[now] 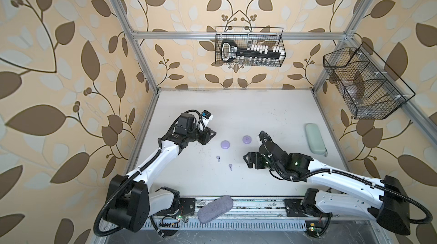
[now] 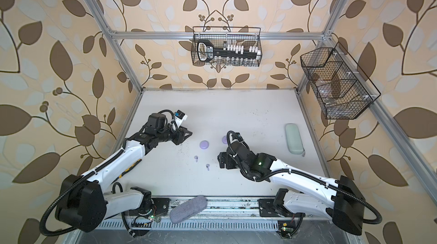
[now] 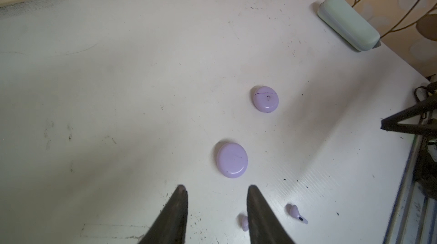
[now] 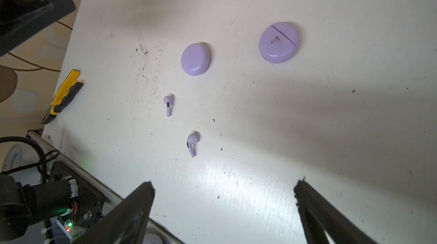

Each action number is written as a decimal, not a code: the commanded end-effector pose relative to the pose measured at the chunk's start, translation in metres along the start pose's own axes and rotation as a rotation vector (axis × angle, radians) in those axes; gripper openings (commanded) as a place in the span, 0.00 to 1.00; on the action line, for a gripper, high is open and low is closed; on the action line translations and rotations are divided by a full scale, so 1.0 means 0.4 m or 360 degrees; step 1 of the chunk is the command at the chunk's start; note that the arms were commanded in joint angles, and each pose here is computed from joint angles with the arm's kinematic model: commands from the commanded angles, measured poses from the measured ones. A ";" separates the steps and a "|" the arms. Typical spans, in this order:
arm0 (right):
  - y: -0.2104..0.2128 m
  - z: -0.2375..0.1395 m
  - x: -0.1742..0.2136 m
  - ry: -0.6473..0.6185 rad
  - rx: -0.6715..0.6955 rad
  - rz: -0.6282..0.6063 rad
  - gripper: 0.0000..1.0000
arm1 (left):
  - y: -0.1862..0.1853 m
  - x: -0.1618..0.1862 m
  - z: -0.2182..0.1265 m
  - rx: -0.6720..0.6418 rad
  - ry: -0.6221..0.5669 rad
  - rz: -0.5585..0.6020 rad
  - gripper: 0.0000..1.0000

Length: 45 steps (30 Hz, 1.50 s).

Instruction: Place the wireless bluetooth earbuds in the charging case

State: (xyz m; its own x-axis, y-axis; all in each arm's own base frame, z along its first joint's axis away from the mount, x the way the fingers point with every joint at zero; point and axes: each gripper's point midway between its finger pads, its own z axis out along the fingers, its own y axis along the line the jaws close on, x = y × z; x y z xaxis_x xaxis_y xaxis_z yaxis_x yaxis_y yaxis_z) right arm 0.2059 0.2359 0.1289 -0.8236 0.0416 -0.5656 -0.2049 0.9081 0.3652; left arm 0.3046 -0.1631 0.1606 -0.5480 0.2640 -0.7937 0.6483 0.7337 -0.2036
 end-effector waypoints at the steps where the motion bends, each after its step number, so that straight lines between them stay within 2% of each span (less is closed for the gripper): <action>1: 0.015 0.002 -0.022 -0.0009 0.0031 -0.0049 0.95 | -0.029 -0.020 -0.027 0.0062 -0.0134 0.0127 0.44; 10: 0.051 0.056 -0.050 0.0039 0.0153 -0.0233 0.93 | -0.052 0.039 -0.035 0.0097 -0.0144 0.0185 0.45; 15: 0.065 0.100 -0.070 0.0078 0.0283 -0.0381 0.91 | -0.046 0.062 -0.020 0.0101 -0.0122 0.0191 0.45; 21: 0.098 0.162 -0.089 0.0120 0.0340 -0.0486 0.86 | -0.046 0.070 -0.017 0.0108 -0.0130 0.0209 0.45; 36: 0.165 0.337 -0.103 0.0197 0.0362 -0.0575 0.71 | -0.046 0.073 -0.024 0.0100 -0.0152 0.0217 0.45; 45: 0.143 0.398 -0.106 0.0231 0.0348 -0.0544 0.64 | -0.021 0.065 -0.024 0.0045 -0.0160 0.0163 0.46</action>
State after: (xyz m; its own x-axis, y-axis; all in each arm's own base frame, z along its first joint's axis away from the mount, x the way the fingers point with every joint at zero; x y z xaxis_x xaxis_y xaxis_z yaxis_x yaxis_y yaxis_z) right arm 0.3047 0.3440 0.0585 -0.7998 -0.3231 -0.5059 -0.3646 0.9310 -0.0182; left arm 0.2716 -0.1593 0.1383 -0.4505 0.2900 -0.8444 0.7204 0.6767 -0.1520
